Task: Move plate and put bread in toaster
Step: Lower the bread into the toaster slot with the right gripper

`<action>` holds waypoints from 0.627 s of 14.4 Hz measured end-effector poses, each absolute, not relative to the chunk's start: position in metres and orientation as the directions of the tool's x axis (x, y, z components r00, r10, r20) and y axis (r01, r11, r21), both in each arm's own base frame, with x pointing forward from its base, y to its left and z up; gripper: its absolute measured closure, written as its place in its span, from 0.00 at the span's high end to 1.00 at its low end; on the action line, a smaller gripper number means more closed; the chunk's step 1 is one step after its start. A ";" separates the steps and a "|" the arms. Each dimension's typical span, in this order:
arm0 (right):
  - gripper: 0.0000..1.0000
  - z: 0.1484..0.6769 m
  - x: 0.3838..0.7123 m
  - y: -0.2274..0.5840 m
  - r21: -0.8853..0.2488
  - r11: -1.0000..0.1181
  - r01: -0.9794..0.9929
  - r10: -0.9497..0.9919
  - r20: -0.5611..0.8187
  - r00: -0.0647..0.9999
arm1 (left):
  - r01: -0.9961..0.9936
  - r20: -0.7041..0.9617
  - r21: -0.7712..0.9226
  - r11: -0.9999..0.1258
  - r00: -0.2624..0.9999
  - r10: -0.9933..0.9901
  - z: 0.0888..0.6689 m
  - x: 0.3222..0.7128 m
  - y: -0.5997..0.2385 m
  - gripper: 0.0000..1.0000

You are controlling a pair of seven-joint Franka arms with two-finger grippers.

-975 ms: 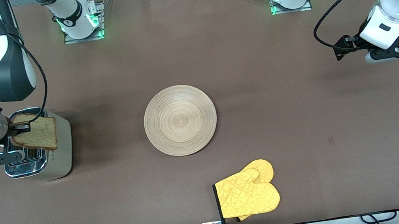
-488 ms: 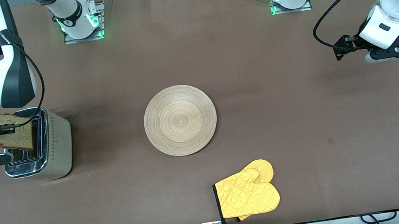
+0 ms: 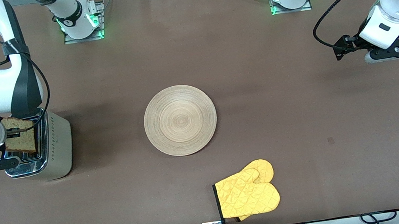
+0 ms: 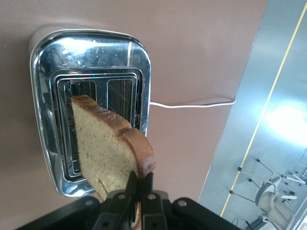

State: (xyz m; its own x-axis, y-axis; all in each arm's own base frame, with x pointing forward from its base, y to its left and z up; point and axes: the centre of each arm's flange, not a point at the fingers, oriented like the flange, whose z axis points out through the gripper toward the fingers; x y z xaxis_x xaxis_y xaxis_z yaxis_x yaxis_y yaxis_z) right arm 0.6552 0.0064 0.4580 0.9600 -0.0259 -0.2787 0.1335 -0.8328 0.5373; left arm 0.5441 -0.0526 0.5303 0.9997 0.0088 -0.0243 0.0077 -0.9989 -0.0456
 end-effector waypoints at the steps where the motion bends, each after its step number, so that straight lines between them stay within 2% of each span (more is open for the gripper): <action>1: 0.06 0.456 0.655 0.006 0.537 -0.833 0.135 -0.027 -0.282 0.959 | 0.008 -0.024 -0.046 -0.999 1.000 0.009 0.530 0.544 -0.053 1.00; 9: 0.06 0.447 0.658 0.006 0.536 -0.832 0.144 -0.009 -0.272 0.962 | 0.008 -0.024 -0.046 -0.999 1.000 0.009 0.530 0.544 -0.053 1.00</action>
